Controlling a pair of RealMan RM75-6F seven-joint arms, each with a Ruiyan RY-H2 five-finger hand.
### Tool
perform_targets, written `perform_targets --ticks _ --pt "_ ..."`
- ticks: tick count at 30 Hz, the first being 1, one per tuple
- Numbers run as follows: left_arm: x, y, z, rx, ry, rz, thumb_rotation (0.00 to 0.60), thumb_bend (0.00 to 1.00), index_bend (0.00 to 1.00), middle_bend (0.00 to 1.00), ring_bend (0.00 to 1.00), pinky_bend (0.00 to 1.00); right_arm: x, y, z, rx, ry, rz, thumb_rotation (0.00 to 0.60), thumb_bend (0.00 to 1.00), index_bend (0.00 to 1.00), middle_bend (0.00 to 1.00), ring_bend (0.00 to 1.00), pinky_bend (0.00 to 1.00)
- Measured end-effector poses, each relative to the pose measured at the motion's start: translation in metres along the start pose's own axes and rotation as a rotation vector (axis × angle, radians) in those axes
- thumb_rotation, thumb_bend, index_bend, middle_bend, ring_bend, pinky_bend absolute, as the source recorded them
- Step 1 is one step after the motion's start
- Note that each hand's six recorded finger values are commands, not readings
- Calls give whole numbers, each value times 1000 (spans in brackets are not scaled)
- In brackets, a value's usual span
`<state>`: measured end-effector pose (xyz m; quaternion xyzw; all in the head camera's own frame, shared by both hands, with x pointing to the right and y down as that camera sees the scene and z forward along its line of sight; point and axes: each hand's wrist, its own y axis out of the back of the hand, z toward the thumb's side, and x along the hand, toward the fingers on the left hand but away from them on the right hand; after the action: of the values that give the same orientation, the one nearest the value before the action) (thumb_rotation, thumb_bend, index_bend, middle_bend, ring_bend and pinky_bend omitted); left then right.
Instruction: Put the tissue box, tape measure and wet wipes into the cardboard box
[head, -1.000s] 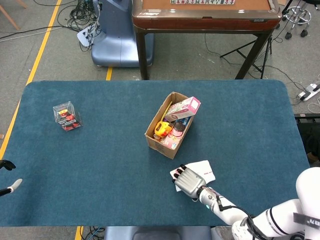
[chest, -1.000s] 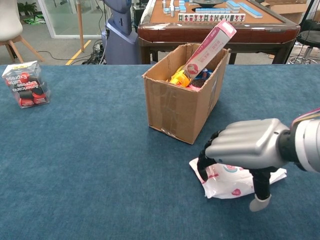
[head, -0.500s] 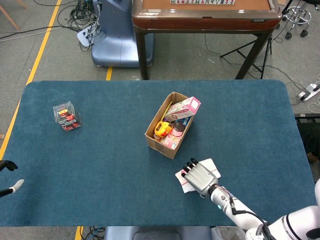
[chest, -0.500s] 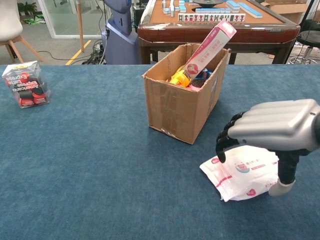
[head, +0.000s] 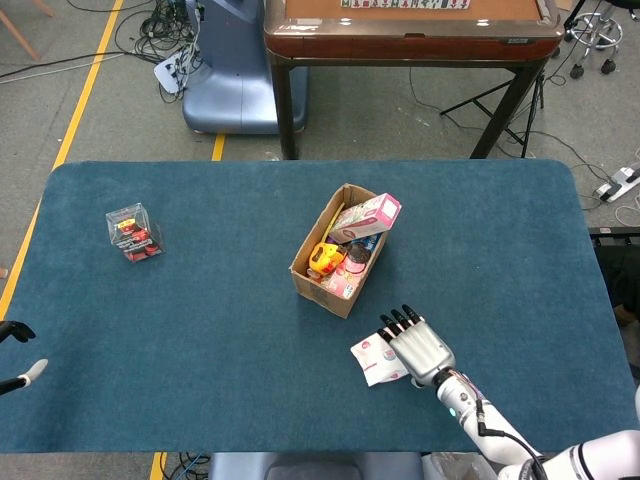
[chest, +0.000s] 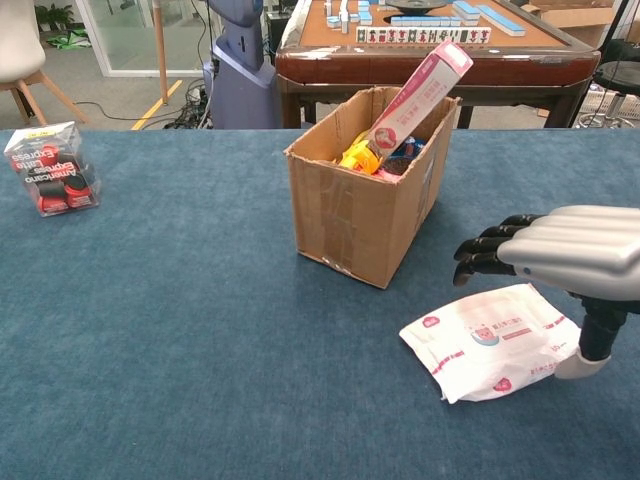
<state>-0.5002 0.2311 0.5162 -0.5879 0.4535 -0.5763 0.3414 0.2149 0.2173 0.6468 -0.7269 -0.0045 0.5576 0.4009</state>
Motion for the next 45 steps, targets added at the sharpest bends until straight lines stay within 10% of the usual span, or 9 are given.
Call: perform_targets --ticks 28,45 --pt "-1 3 0 -9 1 5 600 135 482 516 388 487 -39 -27 2 -37 -10 43 600 0 162 26 0 34" --pt "-1 3 0 -6 1 5 600 135 482 517 388 488 -40 -30 2 -38 -4 55 600 0 171 349 268 166"
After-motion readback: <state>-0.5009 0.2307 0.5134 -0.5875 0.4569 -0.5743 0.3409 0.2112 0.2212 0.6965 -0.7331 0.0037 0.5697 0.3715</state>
